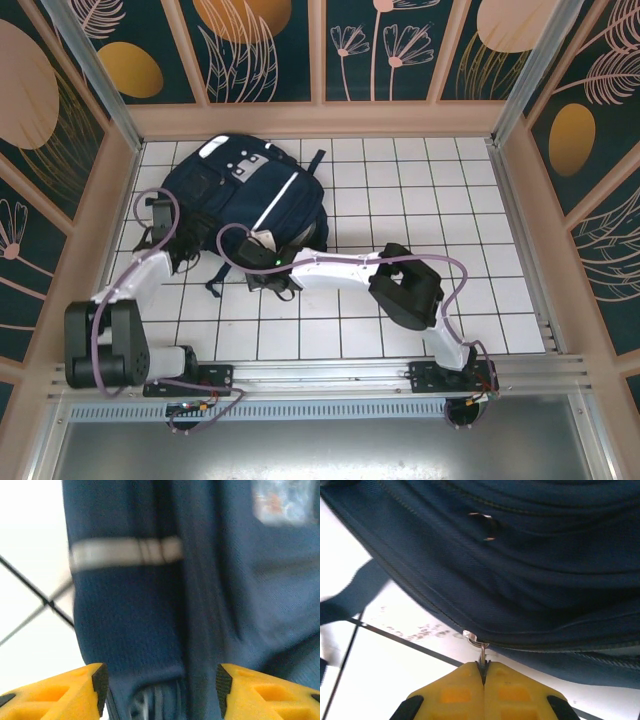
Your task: Pack the student bag
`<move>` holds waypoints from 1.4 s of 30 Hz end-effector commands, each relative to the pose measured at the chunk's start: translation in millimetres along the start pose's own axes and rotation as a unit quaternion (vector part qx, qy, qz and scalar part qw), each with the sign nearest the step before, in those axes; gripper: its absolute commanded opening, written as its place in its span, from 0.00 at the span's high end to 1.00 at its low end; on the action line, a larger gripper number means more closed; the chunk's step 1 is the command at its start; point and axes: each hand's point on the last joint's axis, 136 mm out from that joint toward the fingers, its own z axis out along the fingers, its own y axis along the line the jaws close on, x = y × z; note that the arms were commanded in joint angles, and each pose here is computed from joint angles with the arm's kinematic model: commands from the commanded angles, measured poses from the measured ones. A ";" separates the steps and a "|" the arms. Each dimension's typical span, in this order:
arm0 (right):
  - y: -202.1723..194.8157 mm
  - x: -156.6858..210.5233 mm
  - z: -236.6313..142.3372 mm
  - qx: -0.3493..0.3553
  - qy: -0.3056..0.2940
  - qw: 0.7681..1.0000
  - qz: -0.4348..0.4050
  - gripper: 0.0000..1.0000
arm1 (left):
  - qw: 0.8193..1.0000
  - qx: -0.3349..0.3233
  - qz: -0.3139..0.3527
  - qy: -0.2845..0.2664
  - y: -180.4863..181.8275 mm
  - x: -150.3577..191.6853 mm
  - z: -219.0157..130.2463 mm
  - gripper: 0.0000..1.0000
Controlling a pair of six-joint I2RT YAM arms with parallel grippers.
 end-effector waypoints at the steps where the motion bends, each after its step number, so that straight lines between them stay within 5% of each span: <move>1: -11.3 -5.0 -10.1 0.002 -0.001 1.000 0.020 1.00 | 0.996 0.039 -0.041 0.070 5.9 42.0 -10.4 0.41; 10: -10.3 -4.7 -7.6 -0.003 -0.001 1.000 0.024 1.00 | 0.984 0.108 -0.078 0.121 1.3 96.8 -21.4 0.38; 20: -4.1 -5.2 -9.4 -0.012 0.001 1.000 0.028 1.00 | 0.983 0.113 -0.073 0.121 -7.1 109.3 0.6 0.39; 24: -4.9 -4.7 -11.1 -0.008 0.002 1.000 0.028 1.00 | 0.984 0.106 -0.071 0.128 -6.6 117.1 12.7 0.54; 29: -13.5 -5.1 -14.1 0.011 0.000 1.000 0.026 1.00 | 0.990 0.074 -0.067 0.101 -1.2 107.4 14.3 1.00; 42: -151.5 -11.2 -35.4 0.157 -0.010 0.987 0.030 1.00 | 0.998 -0.020 -0.044 0.046 33.4 81.2 -2.8 1.00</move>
